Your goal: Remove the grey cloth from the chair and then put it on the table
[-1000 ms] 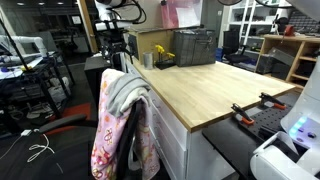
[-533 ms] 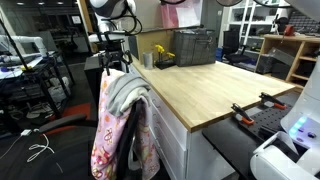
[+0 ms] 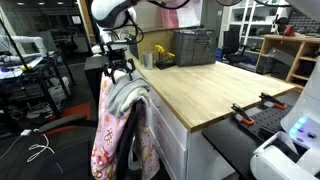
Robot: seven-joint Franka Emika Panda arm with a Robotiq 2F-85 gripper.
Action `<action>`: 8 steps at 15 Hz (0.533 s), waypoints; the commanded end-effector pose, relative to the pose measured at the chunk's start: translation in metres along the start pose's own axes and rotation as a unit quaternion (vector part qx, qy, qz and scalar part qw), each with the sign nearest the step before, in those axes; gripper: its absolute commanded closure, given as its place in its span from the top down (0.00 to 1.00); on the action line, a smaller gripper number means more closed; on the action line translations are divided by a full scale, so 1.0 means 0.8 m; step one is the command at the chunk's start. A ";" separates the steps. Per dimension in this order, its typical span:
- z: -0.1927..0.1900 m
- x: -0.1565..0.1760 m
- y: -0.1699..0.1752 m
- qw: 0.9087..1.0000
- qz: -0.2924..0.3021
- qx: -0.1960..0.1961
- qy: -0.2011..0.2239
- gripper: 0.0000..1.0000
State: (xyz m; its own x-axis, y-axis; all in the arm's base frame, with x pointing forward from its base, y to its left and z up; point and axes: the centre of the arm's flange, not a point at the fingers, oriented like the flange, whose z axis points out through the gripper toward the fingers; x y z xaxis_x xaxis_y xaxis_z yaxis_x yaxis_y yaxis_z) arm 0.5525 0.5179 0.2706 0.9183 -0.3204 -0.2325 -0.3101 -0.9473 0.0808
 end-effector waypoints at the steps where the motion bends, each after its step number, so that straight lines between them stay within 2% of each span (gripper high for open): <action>1: 0.003 -0.013 0.026 1.000 0.015 -0.011 0.016 0.58; 8: -0.021 -0.023 0.043 1.000 0.020 -0.009 0.017 0.06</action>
State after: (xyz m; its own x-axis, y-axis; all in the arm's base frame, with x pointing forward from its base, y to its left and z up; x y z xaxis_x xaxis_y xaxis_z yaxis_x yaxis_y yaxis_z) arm 0.5484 0.5103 0.2741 0.9213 -0.3226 -0.2173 -0.3061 -0.9460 0.1068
